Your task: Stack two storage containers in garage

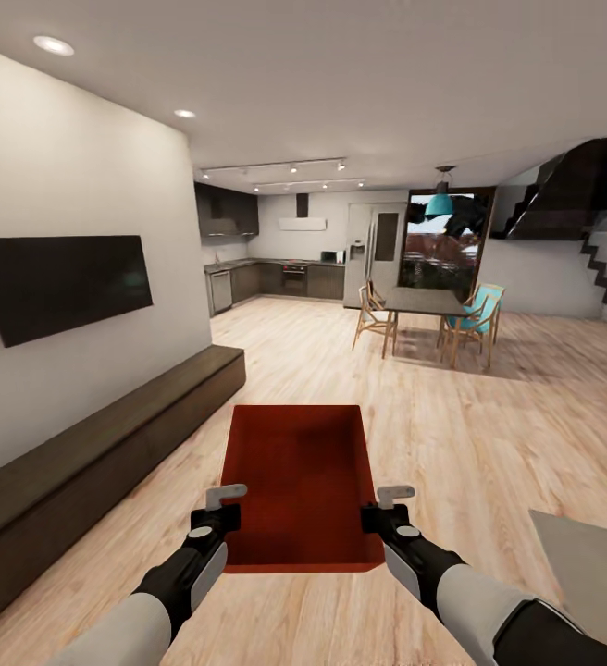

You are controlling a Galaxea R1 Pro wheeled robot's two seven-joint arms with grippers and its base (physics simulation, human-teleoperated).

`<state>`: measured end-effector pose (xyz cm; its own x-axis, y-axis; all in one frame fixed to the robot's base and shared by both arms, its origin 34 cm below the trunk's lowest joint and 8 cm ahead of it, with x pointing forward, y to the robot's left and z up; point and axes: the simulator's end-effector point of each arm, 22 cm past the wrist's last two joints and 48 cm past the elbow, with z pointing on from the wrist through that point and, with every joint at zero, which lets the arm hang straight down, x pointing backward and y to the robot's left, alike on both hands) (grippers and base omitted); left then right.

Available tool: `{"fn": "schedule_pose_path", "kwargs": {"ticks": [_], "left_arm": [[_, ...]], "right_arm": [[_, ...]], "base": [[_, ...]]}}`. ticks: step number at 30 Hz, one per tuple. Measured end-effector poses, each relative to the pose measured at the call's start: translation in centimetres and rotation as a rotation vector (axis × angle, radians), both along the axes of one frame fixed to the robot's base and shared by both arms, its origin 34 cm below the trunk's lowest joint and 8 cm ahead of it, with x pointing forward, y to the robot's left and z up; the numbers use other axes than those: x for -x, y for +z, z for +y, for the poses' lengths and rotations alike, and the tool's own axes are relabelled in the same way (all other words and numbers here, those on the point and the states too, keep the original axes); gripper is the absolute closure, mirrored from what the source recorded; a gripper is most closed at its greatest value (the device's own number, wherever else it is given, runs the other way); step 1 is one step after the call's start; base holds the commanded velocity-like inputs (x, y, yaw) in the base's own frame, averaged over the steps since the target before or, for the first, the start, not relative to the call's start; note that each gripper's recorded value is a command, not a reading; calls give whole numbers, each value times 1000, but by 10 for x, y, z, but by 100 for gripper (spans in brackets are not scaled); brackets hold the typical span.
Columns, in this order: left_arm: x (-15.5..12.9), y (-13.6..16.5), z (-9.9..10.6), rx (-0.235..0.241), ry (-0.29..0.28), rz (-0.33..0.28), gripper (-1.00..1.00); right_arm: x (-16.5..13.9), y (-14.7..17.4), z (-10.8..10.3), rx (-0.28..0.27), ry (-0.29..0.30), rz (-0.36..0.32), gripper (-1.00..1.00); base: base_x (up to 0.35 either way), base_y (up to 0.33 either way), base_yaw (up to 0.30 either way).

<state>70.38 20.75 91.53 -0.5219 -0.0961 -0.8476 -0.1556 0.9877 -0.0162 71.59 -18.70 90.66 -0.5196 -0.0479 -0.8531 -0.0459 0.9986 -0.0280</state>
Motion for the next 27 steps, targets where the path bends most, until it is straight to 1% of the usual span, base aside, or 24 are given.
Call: {"fn": "schedule_pose_path", "kwargs": {"ticks": [13, 19, 27], "left_arm": [[0, 0, 0, -1, 0, -1, 100], [0, 0, 0, 0, 0, -2, 100], [1, 0, 0, 0, -2, -4, 100]], "right_arm": [[0, 0, 0, 0, 0, -1, 100], [0, 1, 0, 1, 1, -2, 100], [0, 1, 0, 4, 1, -3, 100]], "base": [[0, 0, -286], [46, 0, -59], [270, 0, -3]]}}
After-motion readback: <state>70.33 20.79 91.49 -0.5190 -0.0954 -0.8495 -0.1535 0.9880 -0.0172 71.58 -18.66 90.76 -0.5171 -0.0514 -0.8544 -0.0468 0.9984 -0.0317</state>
